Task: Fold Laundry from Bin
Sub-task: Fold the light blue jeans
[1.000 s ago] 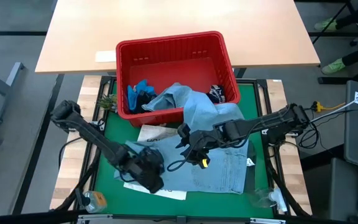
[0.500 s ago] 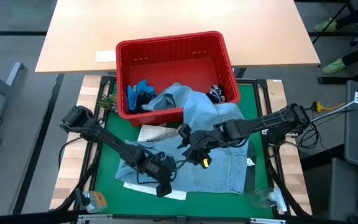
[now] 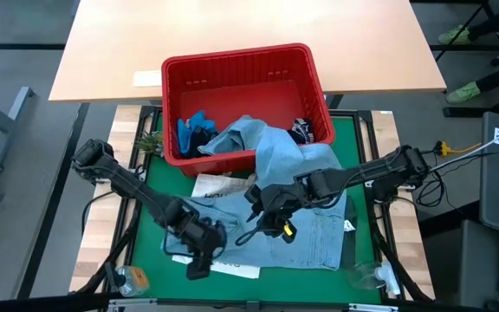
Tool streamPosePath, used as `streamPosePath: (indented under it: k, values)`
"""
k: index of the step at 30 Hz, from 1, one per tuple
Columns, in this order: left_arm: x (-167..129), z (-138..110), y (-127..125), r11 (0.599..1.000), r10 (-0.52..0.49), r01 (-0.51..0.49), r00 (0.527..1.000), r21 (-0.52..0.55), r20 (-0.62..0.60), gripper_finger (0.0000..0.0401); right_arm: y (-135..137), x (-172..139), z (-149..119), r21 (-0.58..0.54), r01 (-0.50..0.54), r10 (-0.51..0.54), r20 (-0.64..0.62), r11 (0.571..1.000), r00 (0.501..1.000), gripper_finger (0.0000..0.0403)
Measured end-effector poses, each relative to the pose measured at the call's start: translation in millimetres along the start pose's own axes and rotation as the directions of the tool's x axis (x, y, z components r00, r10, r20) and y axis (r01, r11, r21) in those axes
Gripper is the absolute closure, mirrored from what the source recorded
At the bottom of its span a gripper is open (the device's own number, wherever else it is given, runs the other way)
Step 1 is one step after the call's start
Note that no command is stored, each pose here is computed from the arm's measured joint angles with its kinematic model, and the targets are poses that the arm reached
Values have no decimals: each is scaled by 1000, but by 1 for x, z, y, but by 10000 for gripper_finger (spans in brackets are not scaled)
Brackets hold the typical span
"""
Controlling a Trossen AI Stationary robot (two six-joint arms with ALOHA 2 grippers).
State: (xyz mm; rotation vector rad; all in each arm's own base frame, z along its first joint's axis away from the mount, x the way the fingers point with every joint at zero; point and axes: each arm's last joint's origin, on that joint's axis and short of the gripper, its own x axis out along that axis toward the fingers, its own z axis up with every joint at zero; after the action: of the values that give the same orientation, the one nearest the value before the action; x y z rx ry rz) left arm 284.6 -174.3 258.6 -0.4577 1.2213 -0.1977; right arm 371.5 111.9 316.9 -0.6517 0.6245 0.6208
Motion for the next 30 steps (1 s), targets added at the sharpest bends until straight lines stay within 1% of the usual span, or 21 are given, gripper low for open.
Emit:
streamPosePath:
  k: [3, 5, 8, 10, 14, 18, 23, 25, 27, 30]
  values:
    - [0, -14, -1, 993, 120, -119, 993, 23, -23, 305, 0, 16, 0, -2, 3, -3, 10, 1000, 1000, 249]
    - [0, -23, -1, 978, 207, -206, 978, 44, -23, 305, 1, 27, 1, -8, 5, -5, 25, 1000, 1000, 249]
    - [0, -32, -4, 951, 304, -305, 952, 59, 21, 305, 2, 44, 1, -14, 15, -15, 45, 1000, 999, 249]
    - [0, -38, -6, 926, 367, -371, 928, 63, 62, 305, 2, 54, 0, -15, 13, -12, 55, 1000, 998, 249]
    - [-2, -47, -7, 874, 479, -486, 865, 17, 149, 305, 3, 72, -5, -13, 3, -2, 54, 1000, 999, 249]
    - [-3, -53, -5, 846, 528, -532, 838, -10, 139, 291, 6, 86, -12, -8, -19, 20, 23, 1000, 1000, 249]
    - [7, -61, 8, 824, 566, -566, 818, -30, 106, 254, 8, 97, -16, -5, -40, 40, 9, 999, 999, 249]
    - [12, -64, 14, 813, 582, -579, 808, -54, 91, 244, 9, 99, -18, -4, -43, 43, 5, 999, 999, 249]
    - [16, -68, 21, 801, 598, -593, 798, -86, 74, 239, 9, 100, -18, -4, -44, 44, 4, 999, 999, 249]
    - [24, -70, 30, 798, 601, -592, 796, -115, 72, 238, 9, 100, -18, -4, -42, 42, 4, 999, 999, 249]
